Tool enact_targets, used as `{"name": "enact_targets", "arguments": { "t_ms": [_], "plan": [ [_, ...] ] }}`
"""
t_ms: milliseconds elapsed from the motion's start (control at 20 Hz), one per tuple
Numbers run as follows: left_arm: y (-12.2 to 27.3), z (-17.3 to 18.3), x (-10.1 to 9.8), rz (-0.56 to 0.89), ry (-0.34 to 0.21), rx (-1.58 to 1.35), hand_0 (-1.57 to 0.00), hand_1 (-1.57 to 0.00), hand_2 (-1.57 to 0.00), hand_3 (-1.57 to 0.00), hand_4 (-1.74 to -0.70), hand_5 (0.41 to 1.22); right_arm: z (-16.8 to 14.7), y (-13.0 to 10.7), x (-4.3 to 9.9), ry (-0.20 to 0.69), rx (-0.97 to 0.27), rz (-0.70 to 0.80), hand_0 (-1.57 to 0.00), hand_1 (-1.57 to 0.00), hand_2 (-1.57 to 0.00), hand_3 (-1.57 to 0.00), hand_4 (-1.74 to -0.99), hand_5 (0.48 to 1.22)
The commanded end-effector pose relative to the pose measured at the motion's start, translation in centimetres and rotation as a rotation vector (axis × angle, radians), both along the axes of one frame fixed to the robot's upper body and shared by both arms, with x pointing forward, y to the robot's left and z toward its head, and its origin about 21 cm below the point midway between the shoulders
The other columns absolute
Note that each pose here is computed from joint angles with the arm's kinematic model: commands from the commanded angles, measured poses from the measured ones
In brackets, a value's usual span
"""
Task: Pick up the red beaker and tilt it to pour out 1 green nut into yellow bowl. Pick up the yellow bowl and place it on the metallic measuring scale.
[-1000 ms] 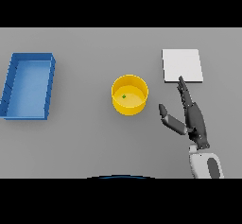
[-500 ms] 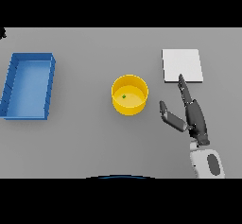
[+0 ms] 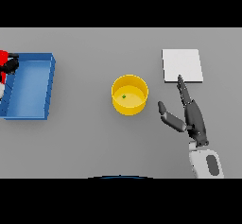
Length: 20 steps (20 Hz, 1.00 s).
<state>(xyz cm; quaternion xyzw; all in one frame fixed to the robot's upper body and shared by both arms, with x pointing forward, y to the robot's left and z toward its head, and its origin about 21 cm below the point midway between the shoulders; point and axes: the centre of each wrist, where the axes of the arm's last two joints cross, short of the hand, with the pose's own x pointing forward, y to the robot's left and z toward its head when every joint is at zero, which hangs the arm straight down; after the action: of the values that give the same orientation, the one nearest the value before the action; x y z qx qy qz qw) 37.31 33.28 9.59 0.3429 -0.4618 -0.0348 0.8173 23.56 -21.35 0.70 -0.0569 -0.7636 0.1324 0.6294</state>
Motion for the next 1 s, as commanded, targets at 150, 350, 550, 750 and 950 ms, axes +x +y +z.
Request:
{"name": "enact_targets", "arguments": {
  "t_ms": [150, 350, 550, 750, 950],
  "plan": [
    [0.1, 0.6, -1.5, -0.158, 0.06, 0.012, -1.57, -1.54, -1.49, -1.24, -1.31, 0.774, 0.3, 0.2, 0.2, -0.015, -0.011, 0.0, 0.0, 0.0, 0.0, 0.0, -1.163, 0.671],
    [1.0, 0.8, -2.5, -0.33, 0.099, -0.024, -0.8, -0.71, -0.67, -0.57, -0.87, 0.682, 0.0, -0.1, -0.3, -0.018, -0.002, 0.012, 0.0, 0.0, 0.0, 0.0, -1.156, 0.673],
    [0.9, 0.6, -2.7, -0.357, 0.149, 0.061, -0.33, -0.29, -0.27, -0.23, -0.75, 0.647, 0.4, -0.5, -0.2, -0.014, -0.006, 0.007, 0.0, 0.0, 0.0, 0.0, -1.148, 0.688],
    [0.9, -0.3, -2.0, -0.338, 0.126, 0.09, -0.13, -0.12, -0.11, -0.09, -0.72, 0.647, 0.2, -0.6, -0.5, -0.016, -0.023, 0.007, 0.0, 0.0, 0.0, 0.0, -1.173, 0.688],
    [0.9, 0.1, -1.8, -0.328, 0.047, 0.108, -0.05, -0.05, -0.05, -0.04, -0.71, 0.663, 0.9, 0.2, -0.2, -0.002, -0.099, -0.007, 0.0, 0.0, 0.0, 0.0, -1.163, 0.677]
  ]
}}
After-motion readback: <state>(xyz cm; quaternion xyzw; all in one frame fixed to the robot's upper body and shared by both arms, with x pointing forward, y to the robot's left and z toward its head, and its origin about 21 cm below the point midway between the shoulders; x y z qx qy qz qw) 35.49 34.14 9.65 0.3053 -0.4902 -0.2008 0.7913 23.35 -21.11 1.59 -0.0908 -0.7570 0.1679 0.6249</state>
